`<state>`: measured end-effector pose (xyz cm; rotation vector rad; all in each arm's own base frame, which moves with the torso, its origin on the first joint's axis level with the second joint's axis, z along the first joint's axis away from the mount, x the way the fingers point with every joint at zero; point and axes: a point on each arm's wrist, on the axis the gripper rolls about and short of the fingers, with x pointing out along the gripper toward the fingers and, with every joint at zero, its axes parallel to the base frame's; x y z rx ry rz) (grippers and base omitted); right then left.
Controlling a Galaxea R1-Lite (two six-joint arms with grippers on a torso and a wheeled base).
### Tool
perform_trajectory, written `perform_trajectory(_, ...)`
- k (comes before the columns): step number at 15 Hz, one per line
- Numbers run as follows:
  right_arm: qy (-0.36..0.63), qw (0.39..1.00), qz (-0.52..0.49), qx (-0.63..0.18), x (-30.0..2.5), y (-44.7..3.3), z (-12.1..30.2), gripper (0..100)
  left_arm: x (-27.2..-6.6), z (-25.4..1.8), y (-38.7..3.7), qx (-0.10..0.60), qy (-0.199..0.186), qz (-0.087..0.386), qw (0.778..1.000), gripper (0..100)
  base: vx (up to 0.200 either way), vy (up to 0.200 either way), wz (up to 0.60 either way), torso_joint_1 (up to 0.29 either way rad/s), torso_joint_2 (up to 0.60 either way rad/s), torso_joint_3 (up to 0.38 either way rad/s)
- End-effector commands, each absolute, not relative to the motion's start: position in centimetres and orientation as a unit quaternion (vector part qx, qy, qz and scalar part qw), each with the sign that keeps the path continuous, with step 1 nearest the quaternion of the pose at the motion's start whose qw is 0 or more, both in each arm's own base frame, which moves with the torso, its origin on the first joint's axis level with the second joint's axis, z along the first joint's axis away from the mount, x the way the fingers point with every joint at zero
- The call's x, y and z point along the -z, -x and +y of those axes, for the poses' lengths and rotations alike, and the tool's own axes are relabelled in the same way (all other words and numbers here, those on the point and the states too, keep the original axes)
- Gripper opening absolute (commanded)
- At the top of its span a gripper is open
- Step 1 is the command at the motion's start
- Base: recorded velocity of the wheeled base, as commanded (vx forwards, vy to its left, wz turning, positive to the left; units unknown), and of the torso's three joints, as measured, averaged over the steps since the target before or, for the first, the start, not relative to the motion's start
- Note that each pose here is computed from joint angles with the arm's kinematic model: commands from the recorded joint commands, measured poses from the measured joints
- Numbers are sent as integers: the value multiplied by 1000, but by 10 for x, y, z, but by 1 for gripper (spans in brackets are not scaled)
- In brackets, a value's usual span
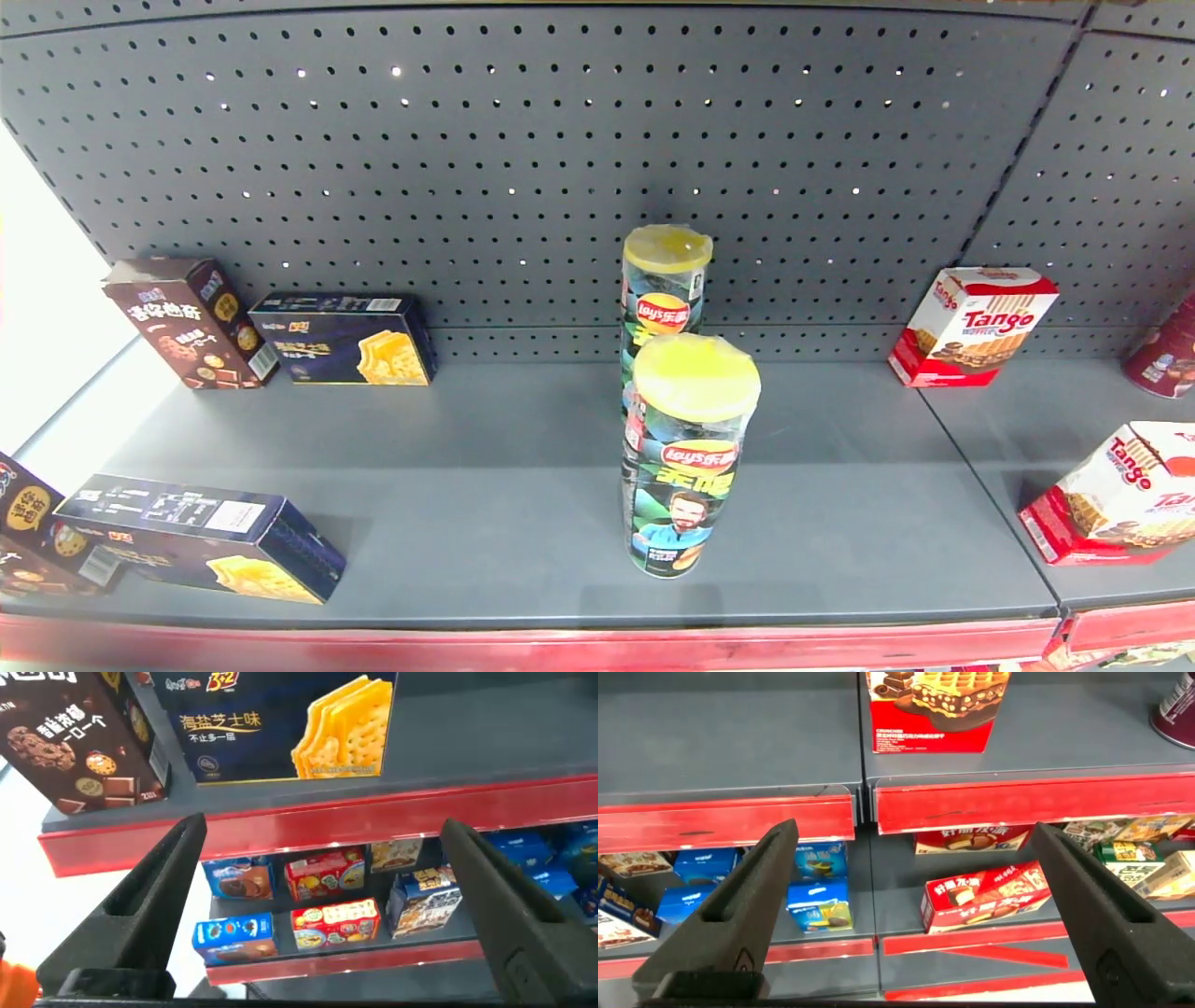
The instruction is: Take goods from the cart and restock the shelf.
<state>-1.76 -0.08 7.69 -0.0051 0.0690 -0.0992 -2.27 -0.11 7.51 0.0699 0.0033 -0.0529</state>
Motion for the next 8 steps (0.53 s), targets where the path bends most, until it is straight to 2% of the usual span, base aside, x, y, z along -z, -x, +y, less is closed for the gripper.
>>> perform_trajectory(1,3,998,36,50,-77,17,-1,100,-75,0,23,9,-34,2,999,100,0,0,0,0,0,0)
perform_trajectory(2,3,998,36,50,-77,17,-1,100,-75,1,23,-12,-31,3,999,100,0,0,0,0,0,0)
perform_trajectory(5,3,998,36,50,-77,17,-1,100,-75,1,23,-14,-29,2,999,100,0,0,0,0,0,0)
perform_trajectory(8,3,998,36,50,-77,17,-1,100,-75,1,23,-18,-5,2,1000,100,0,0,0,0,0,0)
